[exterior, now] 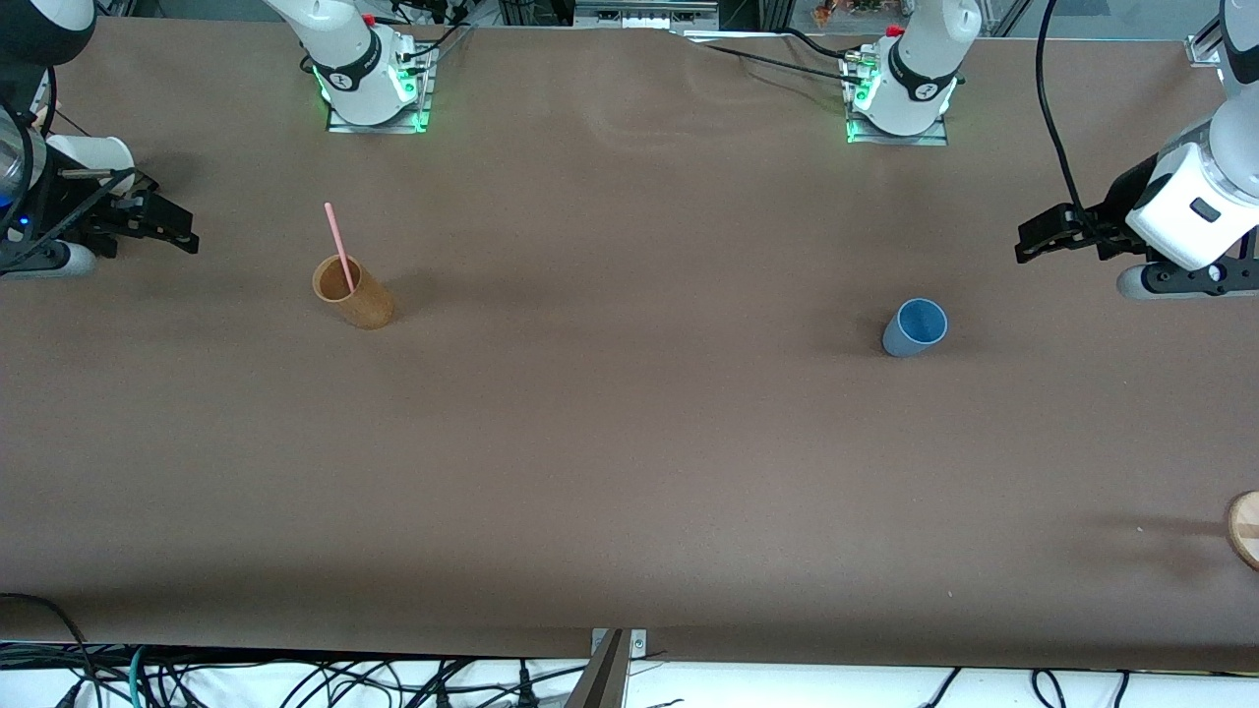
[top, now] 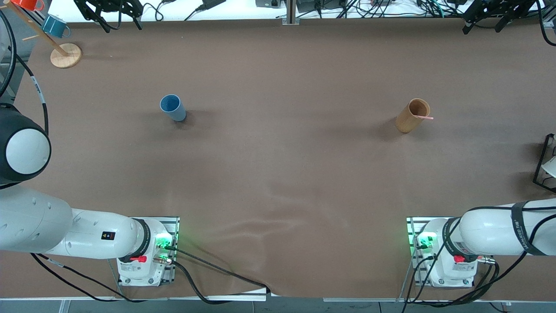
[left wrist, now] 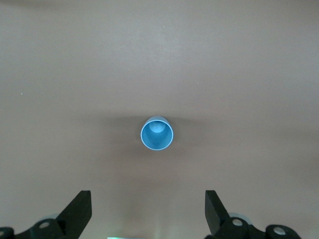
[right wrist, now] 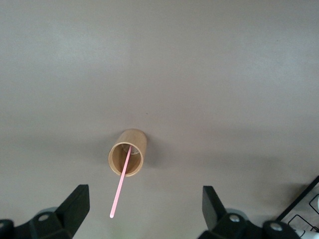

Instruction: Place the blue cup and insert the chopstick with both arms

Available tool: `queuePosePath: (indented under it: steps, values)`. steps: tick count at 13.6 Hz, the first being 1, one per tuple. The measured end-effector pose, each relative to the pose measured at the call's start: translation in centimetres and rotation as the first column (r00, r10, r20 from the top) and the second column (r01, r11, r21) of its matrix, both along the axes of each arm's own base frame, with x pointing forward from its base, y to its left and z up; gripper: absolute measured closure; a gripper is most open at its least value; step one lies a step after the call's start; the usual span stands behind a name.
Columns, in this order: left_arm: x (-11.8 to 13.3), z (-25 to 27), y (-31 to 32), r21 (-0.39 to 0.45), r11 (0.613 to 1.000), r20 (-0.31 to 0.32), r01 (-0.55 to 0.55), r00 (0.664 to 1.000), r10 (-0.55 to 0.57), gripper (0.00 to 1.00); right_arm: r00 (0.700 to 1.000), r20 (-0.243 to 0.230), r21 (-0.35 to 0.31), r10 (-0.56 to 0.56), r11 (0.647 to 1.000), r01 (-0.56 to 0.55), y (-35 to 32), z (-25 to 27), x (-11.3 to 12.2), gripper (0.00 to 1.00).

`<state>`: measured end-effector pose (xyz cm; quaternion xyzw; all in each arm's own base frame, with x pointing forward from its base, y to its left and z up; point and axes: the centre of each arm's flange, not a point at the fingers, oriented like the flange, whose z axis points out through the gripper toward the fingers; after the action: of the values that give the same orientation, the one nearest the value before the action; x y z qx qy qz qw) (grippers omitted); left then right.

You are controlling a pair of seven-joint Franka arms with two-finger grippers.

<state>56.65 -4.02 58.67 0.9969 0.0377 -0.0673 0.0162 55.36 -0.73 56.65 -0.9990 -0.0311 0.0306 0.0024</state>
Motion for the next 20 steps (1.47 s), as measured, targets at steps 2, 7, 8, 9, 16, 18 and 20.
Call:
queuePosePath:
  steps: [2, 7, 8, 9, 16, 18, 20]
  values:
    - [0.1, -0.3, 0.0, 0.000, 1.000, -0.004, 0.000, 1.000, 0.000, 0.00, 1.000, 0.000, 0.000, 0.000, 1.000, 0.000, 0.0, 0.0, 0.0, 0.00]
    - [0.3, -0.8, 0.0, 0.001, 1.000, -0.013, 0.000, 1.000, 0.000, 0.00, 1.000, 0.000, 0.000, 0.001, 1.000, -0.001, 0.0, 0.0, 0.0, 0.00]
    - [0.3, -0.8, 0.1, 0.001, 1.000, -0.013, -0.001, 1.000, 0.001, 0.00, 1.000, 0.000, 0.000, 0.001, 1.000, -0.001, 0.0, 0.0, 0.0, 0.00]
    - [0.4, -0.8, 0.1, 0.001, 1.000, -0.015, -0.003, 1.000, 0.003, 0.00, 1.000, 0.000, 0.000, 0.001, 1.000, -0.001, 0.0, 0.0, 0.0, 0.00]
    - [0.8, -1.8, 0.2, 0.003, 1.000, -0.032, -0.004, 0.999, 0.004, 0.00, 1.000, 0.000, 0.000, 0.001, 1.000, -0.001, 0.1, 0.0, 0.0, 0.00]
    - [0.8, -1.8, 0.1, 0.003, 1.000, -0.032, -0.002, 0.999, 0.002, 0.00, 1.000, 0.000, 0.000, 0.001, 1.000, -0.001, 0.1, 0.0, 0.0, 0.00]
    - [0.8, -1.8, -0.1, 0.003, 1.000, -0.032, 0.000, 0.999, 0.000, 0.00, 1.000, 0.000, 0.000, 0.001, 1.000, -0.001, 0.1, 0.0, 0.0, 0.00]
